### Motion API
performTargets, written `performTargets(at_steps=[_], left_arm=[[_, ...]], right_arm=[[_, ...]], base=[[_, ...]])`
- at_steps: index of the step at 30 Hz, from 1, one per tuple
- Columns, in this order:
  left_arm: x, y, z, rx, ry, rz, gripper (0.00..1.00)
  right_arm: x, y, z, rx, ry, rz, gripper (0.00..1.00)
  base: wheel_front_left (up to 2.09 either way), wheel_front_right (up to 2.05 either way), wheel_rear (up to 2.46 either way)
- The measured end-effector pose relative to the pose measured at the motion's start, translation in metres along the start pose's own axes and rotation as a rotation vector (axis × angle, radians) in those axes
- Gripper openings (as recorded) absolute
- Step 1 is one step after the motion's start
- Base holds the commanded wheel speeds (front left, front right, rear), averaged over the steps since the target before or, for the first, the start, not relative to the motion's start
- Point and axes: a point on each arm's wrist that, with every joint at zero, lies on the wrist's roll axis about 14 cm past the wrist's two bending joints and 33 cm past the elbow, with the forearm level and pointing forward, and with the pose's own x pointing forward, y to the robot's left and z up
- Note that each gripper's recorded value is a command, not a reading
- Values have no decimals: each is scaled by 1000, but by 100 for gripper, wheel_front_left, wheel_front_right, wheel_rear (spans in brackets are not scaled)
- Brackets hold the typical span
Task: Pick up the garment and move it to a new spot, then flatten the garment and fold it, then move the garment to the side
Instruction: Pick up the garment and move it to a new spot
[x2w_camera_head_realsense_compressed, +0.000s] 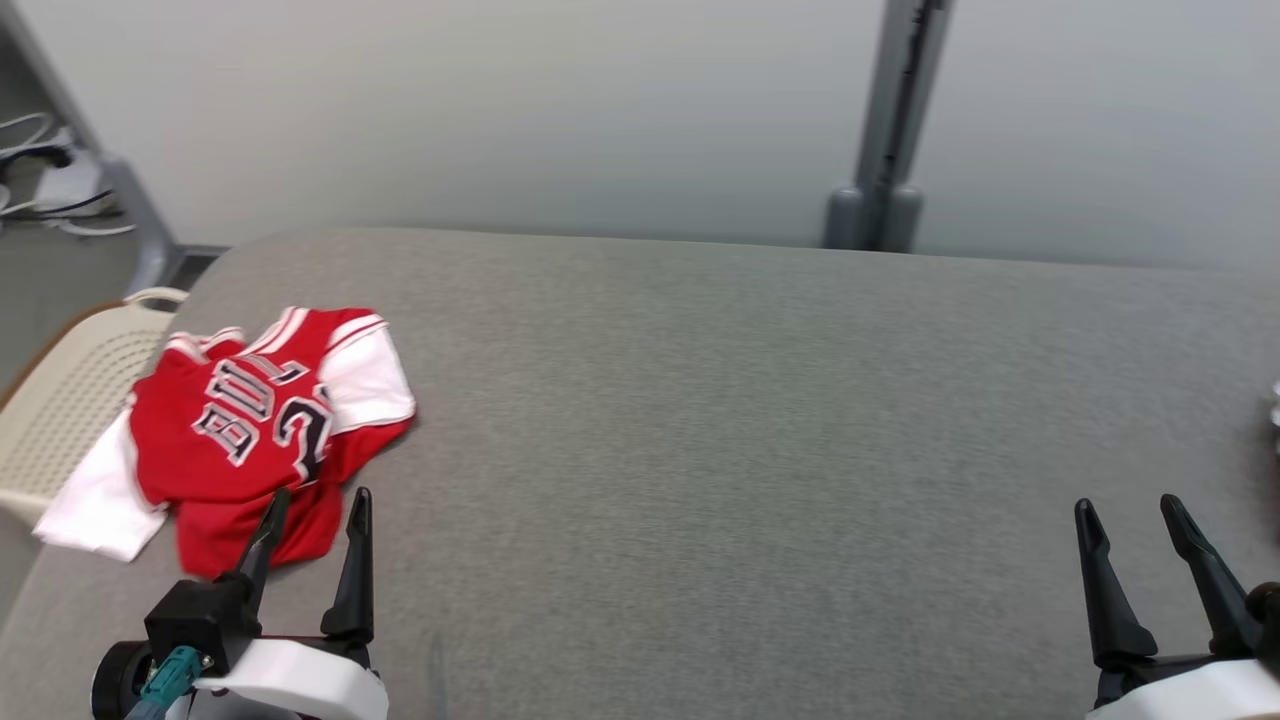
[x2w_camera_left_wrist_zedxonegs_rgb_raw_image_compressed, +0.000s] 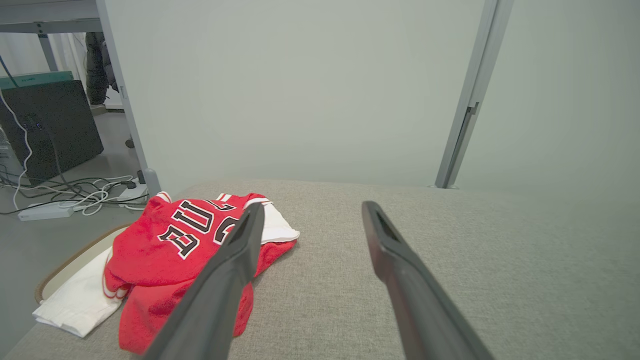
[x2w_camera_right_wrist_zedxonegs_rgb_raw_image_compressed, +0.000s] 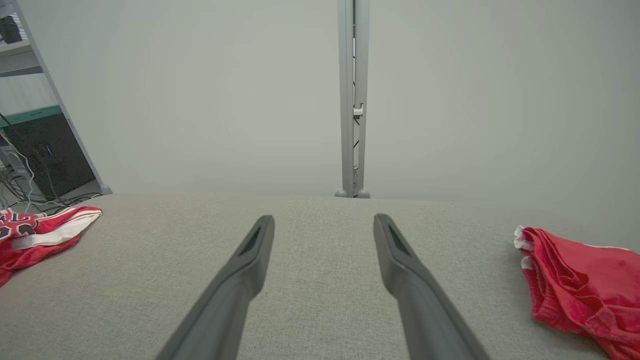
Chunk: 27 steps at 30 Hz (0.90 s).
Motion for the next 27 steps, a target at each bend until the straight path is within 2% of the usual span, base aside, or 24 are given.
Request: performTargets(at_steps=[15, 27], left_arm=[[-60, 89, 18, 1, -71, 285, 100], [-72, 97, 17, -4, -74, 323, 100]], right_arm=[[43, 100, -6, 18, 17, 303, 100], [47, 114, -5, 9, 17, 346, 100]], base=[[0, 0, 0], [0, 0, 0]])
